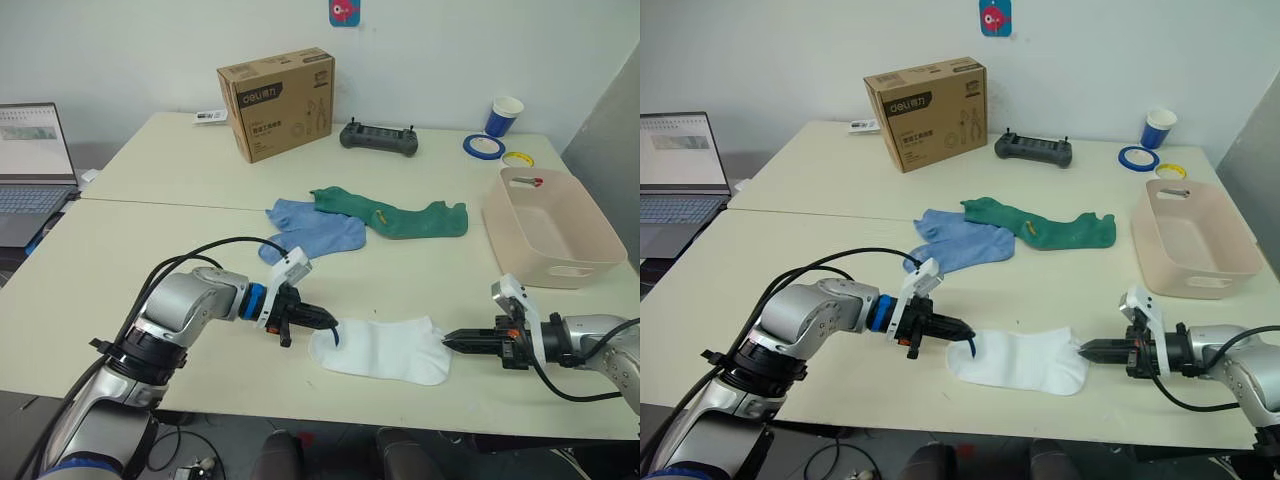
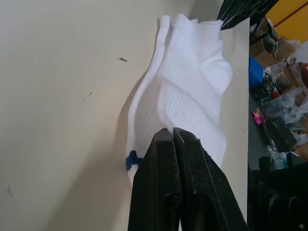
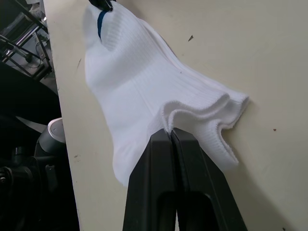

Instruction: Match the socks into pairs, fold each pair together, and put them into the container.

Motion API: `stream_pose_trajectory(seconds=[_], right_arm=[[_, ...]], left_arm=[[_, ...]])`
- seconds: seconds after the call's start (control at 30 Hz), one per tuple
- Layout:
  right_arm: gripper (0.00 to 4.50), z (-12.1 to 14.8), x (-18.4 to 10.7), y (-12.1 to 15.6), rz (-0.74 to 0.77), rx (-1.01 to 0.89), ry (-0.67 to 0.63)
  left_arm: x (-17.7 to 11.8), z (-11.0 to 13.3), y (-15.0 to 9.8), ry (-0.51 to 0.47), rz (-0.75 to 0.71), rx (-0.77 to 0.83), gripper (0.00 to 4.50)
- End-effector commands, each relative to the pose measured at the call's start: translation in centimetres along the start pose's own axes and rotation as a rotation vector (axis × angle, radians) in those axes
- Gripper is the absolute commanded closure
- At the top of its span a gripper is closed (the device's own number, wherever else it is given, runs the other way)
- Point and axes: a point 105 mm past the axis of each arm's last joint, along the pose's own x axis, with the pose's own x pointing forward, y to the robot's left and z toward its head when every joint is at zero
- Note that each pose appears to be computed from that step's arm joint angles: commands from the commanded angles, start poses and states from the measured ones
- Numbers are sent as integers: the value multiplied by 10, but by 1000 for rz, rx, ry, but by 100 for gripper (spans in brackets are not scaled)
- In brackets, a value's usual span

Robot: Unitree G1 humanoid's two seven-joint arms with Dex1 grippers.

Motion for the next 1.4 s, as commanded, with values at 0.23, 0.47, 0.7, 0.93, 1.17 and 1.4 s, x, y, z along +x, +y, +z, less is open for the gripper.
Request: stream_pose_trajectory(seconds=[0.23,0.47,0.7,0.93,1.17,1.4], right_arm=[[448,14,-6,-1,-6,2,-74],[448,13,-7,0,-8,2,-73],[448,11,-6,-2,-21,-1,-62],[448,5,-6,-11,-73,-11,-30],[379,5,-10,-13,-85,9,-40],[133,7,-19,-12,-92,7,-28]], left_arm=[[-6,11,-2,-32,-3,50,450],[-12,11,-4,-44,-4,54,450],[-11,12,0,-47,11,52,450],[-2,4,0,-24,6,55,450],[-6,5,5,-41,26,127,450],[-15,5,12,-60,67,108,254]])
